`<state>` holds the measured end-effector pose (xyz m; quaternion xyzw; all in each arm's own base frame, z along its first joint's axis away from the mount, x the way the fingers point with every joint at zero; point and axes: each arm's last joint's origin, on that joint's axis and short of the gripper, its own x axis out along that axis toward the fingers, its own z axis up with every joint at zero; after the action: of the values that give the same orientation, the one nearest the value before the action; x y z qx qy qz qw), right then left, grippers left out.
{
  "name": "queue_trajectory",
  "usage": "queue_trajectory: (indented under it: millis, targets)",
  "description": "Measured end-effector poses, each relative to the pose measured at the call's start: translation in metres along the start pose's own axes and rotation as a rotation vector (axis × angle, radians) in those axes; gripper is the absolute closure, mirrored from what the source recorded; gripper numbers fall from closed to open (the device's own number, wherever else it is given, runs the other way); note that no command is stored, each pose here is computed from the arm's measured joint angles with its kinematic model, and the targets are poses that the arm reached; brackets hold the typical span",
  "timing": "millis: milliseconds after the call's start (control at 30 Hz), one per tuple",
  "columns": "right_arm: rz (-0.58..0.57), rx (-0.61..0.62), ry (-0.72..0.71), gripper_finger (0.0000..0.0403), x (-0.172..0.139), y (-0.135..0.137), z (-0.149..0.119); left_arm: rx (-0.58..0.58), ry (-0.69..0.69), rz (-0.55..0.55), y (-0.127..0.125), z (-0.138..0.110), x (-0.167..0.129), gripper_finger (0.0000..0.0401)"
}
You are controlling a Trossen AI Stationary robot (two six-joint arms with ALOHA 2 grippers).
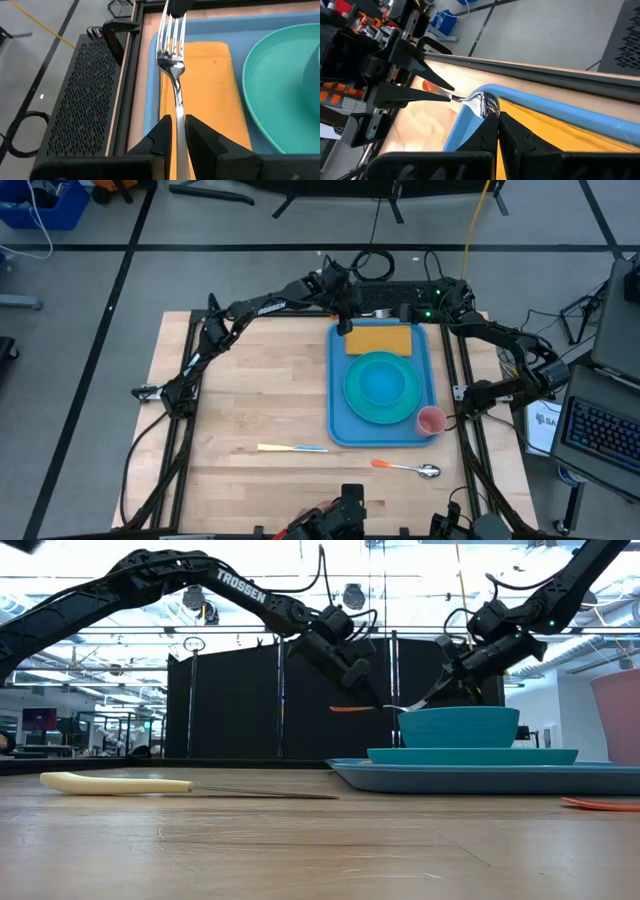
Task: Set up tray
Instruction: Put the orange fork on the yellow table napkin on the blue serving tray
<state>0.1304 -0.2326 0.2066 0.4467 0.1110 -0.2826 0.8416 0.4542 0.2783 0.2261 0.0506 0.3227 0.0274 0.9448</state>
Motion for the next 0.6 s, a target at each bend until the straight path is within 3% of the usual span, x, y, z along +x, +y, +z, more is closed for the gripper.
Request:
queue_trajectory:
  millis: [500,600]
  targets:
    - [-0.054,0.048,0.051,0.0403,-0.0039,-0.0089,-0.0048,-0.046,0.095,-0.044,-0.0047,-0.0096,-0.0006,0.0343]
    - [-0.064,0.061,0.066,0.0403,-0.0041,-0.0099,-0.0065,-0.106,0.103,-0.027,-0.0055,-0.0091,0.0,0.0343]
